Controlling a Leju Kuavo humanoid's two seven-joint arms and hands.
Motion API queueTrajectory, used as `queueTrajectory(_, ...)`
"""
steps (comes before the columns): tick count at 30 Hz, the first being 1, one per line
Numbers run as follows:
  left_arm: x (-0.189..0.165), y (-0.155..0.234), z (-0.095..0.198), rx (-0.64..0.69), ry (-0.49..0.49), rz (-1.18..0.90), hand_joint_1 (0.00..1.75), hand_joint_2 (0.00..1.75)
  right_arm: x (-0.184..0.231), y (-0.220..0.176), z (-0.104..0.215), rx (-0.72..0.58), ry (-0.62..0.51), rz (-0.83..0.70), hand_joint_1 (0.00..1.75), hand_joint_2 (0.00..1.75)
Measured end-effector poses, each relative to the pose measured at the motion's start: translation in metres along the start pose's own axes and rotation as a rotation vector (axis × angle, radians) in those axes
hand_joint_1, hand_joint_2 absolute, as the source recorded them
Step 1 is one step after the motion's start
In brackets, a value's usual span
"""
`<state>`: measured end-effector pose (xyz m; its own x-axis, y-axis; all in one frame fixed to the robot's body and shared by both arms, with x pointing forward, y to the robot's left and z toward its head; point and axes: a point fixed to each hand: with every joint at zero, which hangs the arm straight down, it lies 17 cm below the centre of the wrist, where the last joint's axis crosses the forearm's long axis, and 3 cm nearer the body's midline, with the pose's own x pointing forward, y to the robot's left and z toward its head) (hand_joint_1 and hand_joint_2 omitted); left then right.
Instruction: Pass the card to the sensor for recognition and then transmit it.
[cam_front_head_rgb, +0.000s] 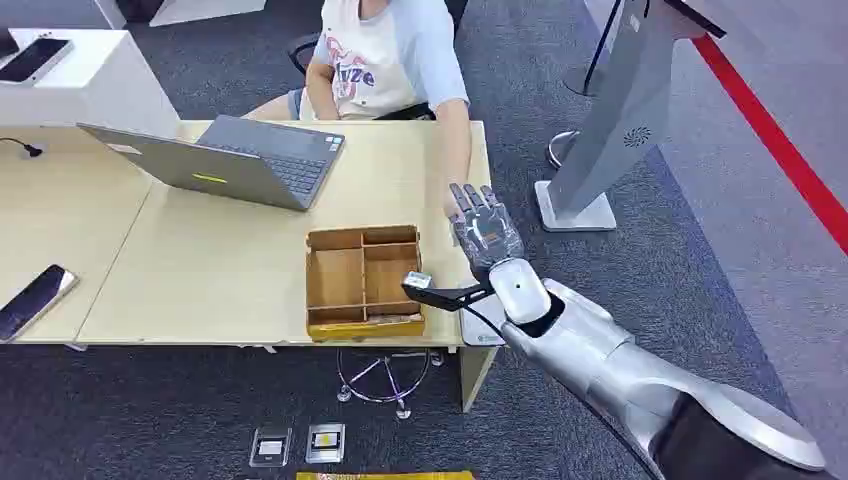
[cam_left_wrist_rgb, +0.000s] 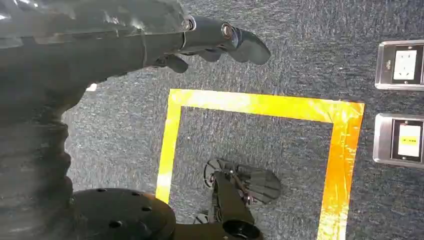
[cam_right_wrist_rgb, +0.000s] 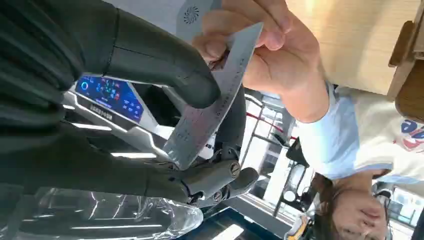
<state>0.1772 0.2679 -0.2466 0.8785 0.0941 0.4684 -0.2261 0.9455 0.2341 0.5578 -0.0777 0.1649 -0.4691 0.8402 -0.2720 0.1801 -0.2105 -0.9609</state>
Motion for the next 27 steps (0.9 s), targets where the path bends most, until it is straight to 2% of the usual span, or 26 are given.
queueTrajectory(16, -0.003, 0.0, 0.0, 0.001, 0.008, 0.005, 0.0, 1.75, 0.0, 0.0, 0.0, -0.004, -0.001, -0.008, 1.75, 1.75)
queueTrajectory(27, 0.0, -0.002, 0.001, -0.008, -0.01, -0.017, 0.0, 1.75, -0.007, 0.002, 0.015, -0.044, 0.056, -0.078, 1.75, 1.75)
